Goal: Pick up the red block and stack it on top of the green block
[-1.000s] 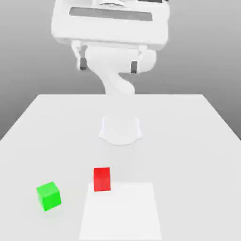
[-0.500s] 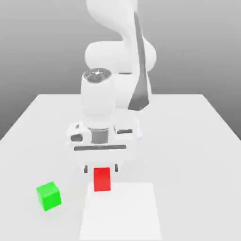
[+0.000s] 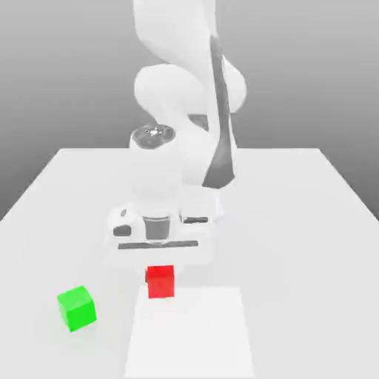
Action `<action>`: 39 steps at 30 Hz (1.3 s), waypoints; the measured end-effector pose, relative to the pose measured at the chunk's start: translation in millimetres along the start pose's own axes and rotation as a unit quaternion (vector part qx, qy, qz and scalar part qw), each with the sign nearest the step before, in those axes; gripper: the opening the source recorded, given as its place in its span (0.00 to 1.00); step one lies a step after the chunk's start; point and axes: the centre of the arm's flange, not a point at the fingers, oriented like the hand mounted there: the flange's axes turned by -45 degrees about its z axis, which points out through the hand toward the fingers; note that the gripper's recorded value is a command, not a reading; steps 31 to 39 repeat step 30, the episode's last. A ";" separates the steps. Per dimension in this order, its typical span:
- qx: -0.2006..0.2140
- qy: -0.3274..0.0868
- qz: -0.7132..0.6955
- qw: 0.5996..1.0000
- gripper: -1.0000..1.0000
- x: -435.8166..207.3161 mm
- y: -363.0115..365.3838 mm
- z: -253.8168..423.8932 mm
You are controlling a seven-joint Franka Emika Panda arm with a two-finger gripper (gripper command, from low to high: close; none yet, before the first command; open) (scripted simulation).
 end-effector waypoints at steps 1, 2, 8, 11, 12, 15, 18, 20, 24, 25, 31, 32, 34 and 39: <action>0.000 0.000 0.000 1.000 0.00 -0.1 0.3 -6.2; 0.000 0.000 0.000 1.000 0.00 -0.4 0.4 -12.3; 0.007 0.001 0.034 0.999 0.00 6.0 13.9 -41.0; 0.012 0.003 0.093 0.996 0.00 20.3 41.7 -49.9; 0.013 0.003 0.113 0.993 0.00 24.4 52.3 -52.6; 0.012 0.003 0.180 0.984 0.00 32.5 89.7 -60.6; 0.007 0.001 0.249 0.969 0.00 34.0 132.7 -68.3; 0.004 -0.001 0.283 0.959 0.00 32.6 155.3 -65.8; 0.002 -0.001 0.281 0.960 0.00 38.6 153.7 -25.4; 0.002 -0.001 0.281 0.960 1.00 38.3 153.1 -14.4; 0.002 -0.001 0.281 0.960 1.00 38.3 153.1 -14.4; 0.002 -0.001 0.281 0.960 1.00 38.3 153.1 -14.4; 0.002 -0.001 0.281 0.960 1.00 38.3 153.1 -14.4; 0.002 -0.001 0.281 0.960 1.00 38.3 153.1 -14.4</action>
